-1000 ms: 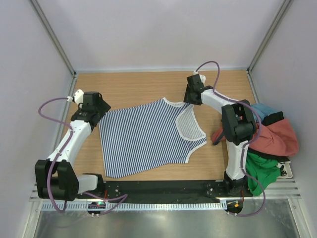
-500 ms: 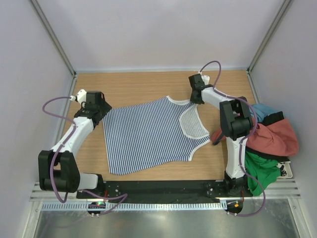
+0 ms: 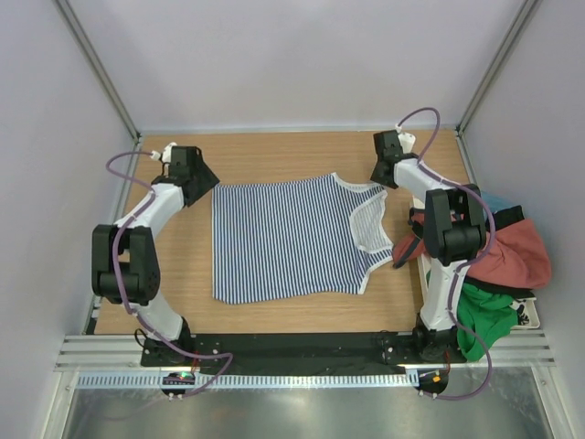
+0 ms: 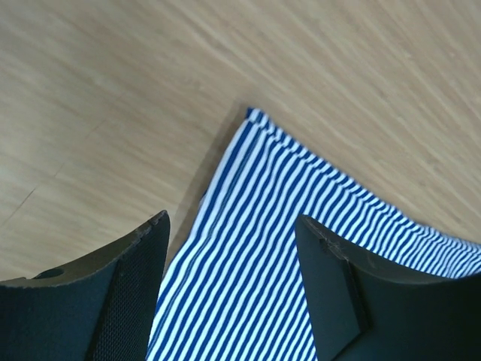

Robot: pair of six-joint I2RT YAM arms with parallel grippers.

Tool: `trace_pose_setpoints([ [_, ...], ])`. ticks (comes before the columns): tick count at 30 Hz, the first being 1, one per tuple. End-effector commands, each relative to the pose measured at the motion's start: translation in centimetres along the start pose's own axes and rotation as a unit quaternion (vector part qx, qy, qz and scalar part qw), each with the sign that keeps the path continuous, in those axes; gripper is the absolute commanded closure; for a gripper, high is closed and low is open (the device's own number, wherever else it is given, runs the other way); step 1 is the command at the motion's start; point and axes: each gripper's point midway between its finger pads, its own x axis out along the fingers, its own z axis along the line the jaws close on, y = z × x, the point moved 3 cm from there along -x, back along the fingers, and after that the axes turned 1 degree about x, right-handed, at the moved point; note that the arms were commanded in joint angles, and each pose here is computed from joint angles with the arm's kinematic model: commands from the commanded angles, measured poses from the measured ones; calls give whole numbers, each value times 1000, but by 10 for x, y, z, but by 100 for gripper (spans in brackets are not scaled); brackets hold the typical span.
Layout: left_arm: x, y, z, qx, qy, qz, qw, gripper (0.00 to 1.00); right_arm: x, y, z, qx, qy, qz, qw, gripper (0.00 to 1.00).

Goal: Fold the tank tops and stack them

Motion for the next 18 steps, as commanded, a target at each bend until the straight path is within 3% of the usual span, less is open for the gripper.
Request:
trace_pose_setpoints([
  [1,7,-22,-27,15,42,-15,999,32,-36,-67,45,11,-95,-60,994,61],
  [9,40,-24,-33,29,19,0,999,41,-17,-55,102,1,-218,5,976,52],
  [13,51,-24,-34,34,15,2,999,38,-23,-48,128,-21,-268,18,963,47],
  [18,59,-22,-34,42,9,10,999,37,-15,-34,145,-41,-281,40,958,49],
])
